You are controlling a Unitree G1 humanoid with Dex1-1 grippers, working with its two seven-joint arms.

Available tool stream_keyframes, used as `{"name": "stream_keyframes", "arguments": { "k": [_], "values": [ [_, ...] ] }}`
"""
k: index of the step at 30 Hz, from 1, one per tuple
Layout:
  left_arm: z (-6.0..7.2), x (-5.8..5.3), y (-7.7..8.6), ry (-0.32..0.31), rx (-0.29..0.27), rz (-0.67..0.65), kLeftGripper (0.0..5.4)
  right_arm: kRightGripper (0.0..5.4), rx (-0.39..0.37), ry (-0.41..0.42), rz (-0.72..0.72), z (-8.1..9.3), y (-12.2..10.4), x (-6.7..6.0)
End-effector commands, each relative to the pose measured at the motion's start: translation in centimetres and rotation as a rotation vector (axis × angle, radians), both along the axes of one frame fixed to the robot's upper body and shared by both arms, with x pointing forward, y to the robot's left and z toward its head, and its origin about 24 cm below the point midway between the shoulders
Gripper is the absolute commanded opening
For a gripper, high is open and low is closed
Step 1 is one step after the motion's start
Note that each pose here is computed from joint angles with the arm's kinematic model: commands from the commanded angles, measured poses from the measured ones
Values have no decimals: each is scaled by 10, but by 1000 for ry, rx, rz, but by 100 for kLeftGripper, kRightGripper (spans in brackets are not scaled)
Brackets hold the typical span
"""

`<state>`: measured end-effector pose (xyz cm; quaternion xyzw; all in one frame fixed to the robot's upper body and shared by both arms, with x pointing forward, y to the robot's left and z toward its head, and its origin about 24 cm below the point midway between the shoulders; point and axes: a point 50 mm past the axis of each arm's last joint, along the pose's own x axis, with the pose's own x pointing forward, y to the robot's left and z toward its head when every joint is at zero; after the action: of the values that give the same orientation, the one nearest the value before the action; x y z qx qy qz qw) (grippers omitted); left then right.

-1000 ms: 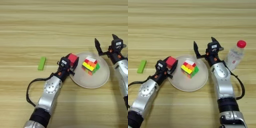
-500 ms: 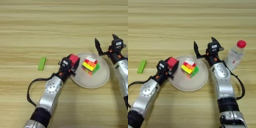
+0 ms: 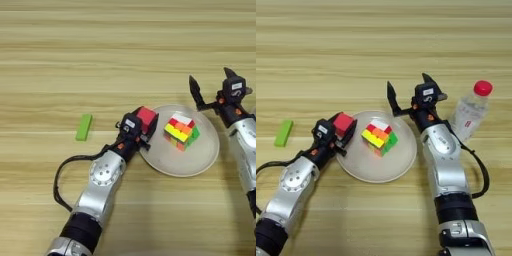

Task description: Move the objects on the table

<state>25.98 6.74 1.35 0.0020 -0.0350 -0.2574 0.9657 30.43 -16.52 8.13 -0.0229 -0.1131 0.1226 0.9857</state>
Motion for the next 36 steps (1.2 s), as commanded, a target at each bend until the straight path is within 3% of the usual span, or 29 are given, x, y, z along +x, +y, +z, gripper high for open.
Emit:
{"name": "stream_keyframes", "arguments": {
  "k": [1,28,36],
  "values": [
    [-6,3,2,28,52,6,285,540,3,-5,-6,2,1,3],
    [-2,6,8,6,56,37,536,540,4,-2,-9,1,1,2],
    [12,7,11,-61,14,57,538,540,5,0,-8,0,2,2]
  ]
}}
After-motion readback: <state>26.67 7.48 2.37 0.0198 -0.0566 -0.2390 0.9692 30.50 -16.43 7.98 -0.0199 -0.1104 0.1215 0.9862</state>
